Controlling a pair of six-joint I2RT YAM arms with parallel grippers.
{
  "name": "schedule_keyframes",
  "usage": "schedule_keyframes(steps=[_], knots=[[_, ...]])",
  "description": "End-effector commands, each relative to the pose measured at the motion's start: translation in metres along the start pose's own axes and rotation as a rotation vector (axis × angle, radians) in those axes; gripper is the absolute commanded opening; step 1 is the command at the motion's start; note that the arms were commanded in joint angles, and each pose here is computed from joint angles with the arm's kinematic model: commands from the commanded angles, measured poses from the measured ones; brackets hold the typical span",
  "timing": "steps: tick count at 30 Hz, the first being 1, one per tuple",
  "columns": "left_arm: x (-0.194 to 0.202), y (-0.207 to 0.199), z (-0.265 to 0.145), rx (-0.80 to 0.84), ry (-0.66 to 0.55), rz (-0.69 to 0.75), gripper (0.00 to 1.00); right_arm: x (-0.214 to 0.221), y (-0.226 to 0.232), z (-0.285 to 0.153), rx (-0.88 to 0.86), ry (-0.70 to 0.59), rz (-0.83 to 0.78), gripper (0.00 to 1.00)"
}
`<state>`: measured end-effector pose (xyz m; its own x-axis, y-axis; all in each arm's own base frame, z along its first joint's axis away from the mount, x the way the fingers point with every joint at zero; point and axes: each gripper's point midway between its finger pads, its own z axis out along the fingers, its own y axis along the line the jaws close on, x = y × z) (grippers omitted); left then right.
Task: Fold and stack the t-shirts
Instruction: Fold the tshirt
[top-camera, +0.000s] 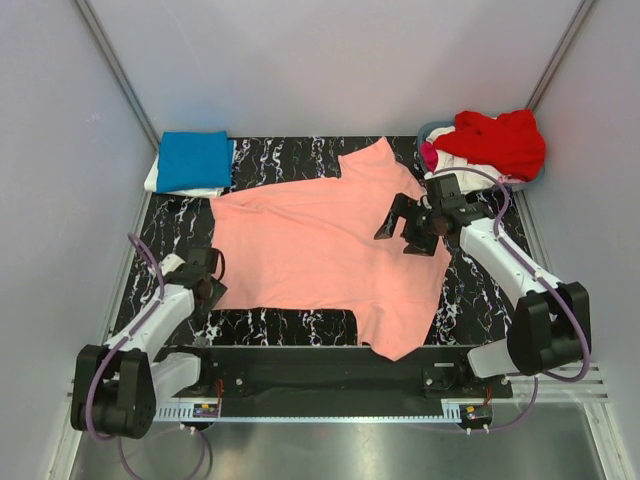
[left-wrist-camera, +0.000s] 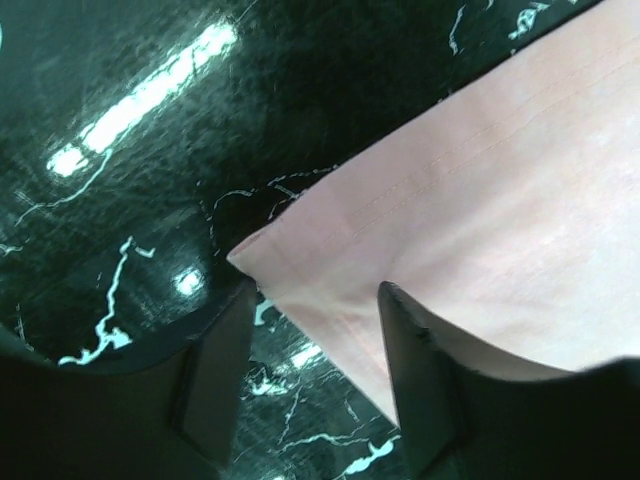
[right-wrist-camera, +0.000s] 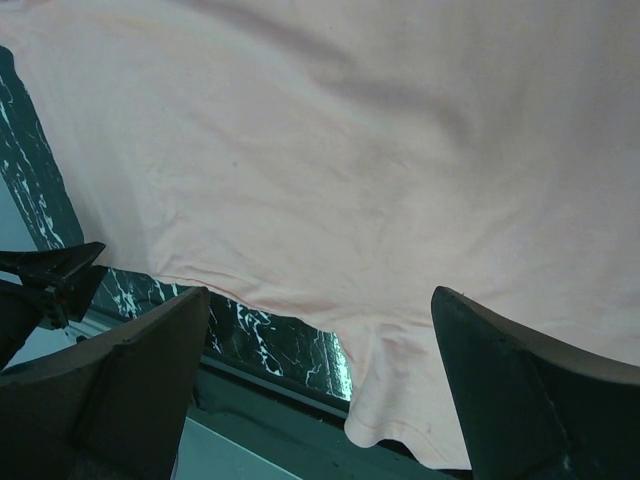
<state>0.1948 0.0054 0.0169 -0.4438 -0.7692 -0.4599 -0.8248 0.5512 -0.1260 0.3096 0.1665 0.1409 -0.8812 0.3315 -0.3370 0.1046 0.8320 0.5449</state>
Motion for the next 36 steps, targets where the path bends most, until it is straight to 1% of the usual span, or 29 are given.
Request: schedule_keyframes(steps=[1, 3, 4, 5, 6, 7, 8, 9, 10, 11, 12, 13, 16, 17, 18, 19, 20, 22, 23, 24, 28, 29, 30, 31, 32, 36], knots=[[-0.016, -0.011, 0.005, 0.02, -0.068, -0.031, 0.48, 0.004, 0.002, -0.012, -0.025, -0.027, -0.016, 1.0], [-0.016, -0.014, 0.006, 0.024, -0.069, -0.028, 0.4, 0.016, -0.007, -0.019, 0.001, -0.026, 0.014, 1.0], [-0.016, -0.014, 0.007, 0.023, -0.068, -0.028, 0.31, 0.017, -0.018, -0.021, 0.052, -0.046, 0.034, 1.0], [-0.016, -0.014, 0.007, 0.026, -0.07, -0.029, 0.28, 0.032, -0.035, -0.022, 0.118, -0.015, 0.066, 1.0], [-0.016, -0.014, 0.008, 0.024, -0.07, -0.028, 0.25, 0.036, -0.039, -0.029, 0.139, -0.031, 0.095, 1.0], [-0.017, -0.015, 0.007, 0.032, -0.073, -0.032, 0.2, 0.042, -0.046, -0.031, 0.168, -0.03, 0.11, 1.0], [-0.017, -0.015, 0.007, 0.033, -0.072, -0.03, 0.16, 0.057, -0.058, -0.032, 0.208, 0.002, 0.129, 1.0], [-0.016, -0.015, 0.007, 0.035, -0.073, -0.031, 0.12, 0.062, -0.062, -0.038, 0.22, 0.001, 0.136, 1.0], [-0.017, -0.015, 0.006, 0.039, -0.075, -0.033, 0.06, 0.072, -0.071, -0.039, 0.25, 0.013, 0.141, 1.0], [-0.017, -0.016, 0.006, 0.042, -0.075, -0.034, 0.03, 0.082, -0.075, -0.042, 0.275, 0.035, 0.149, 1.0], [-0.017, -0.015, 0.006, 0.041, -0.075, -0.034, 0.02, 0.088, -0.077, -0.048, 0.278, 0.03, 0.148, 1.0], [-0.017, -0.015, 0.005, 0.046, -0.076, -0.036, 0.01, 0.097, -0.084, -0.048, 0.299, 0.048, 0.153, 1.0], [-0.017, -0.016, 0.005, 0.052, -0.076, -0.035, 0.0, 0.122, -0.081, -0.053, 0.297, 0.109, 0.172, 1.0], [-0.017, -0.016, 0.005, 0.052, -0.076, -0.035, 0.0, 0.134, -0.079, -0.053, 0.282, 0.14, 0.198, 1.0], [-0.017, -0.016, 0.005, 0.055, -0.076, -0.035, 0.0, 0.144, -0.076, -0.053, 0.276, 0.161, 0.189, 1.0], [-0.017, -0.016, 0.004, 0.059, -0.076, -0.037, 0.0, 0.158, -0.082, -0.051, 0.295, 0.191, 0.202, 1.0], [-0.017, -0.016, 0.004, 0.06, -0.077, -0.036, 0.0, 0.166, -0.078, -0.05, 0.281, 0.196, 0.231, 1.0], [-0.018, -0.017, 0.003, 0.071, -0.079, -0.04, 0.0, 0.196, -0.078, -0.046, 0.287, 0.261, 0.209, 1.0], [-0.018, -0.017, 0.004, 0.07, -0.077, -0.038, 0.0, 0.203, -0.076, -0.042, 0.294, 0.262, 0.239, 1.0], [-0.018, -0.017, 0.004, 0.072, -0.079, -0.039, 0.0, 0.219, -0.074, -0.041, 0.303, 0.292, 0.188, 1.0], [-0.017, -0.017, 0.004, 0.076, -0.069, -0.034, 0.0, 0.24, -0.096, -0.025, 0.405, 0.331, 0.157, 1.0], [-0.017, -0.016, 0.004, 0.077, -0.068, -0.033, 0.0, 0.242, -0.096, -0.017, 0.396, 0.334, 0.148, 0.95], [-0.018, -0.016, 0.003, 0.081, -0.07, -0.036, 0.0, 0.243, -0.099, -0.012, 0.402, 0.334, 0.147, 0.8], [-0.017, -0.016, 0.003, 0.083, -0.067, -0.035, 0.0, 0.241, -0.099, -0.007, 0.393, 0.32, 0.138, 0.76], [-0.016, -0.015, 0.003, 0.083, -0.066, -0.033, 0.0, 0.242, -0.102, -0.004, 0.409, 0.324, 0.131, 0.74], [-0.018, -0.016, 0.002, 0.094, -0.067, -0.041, 0.0, 0.237, -0.103, 0.006, 0.411, 0.305, 0.107, 0.72]])
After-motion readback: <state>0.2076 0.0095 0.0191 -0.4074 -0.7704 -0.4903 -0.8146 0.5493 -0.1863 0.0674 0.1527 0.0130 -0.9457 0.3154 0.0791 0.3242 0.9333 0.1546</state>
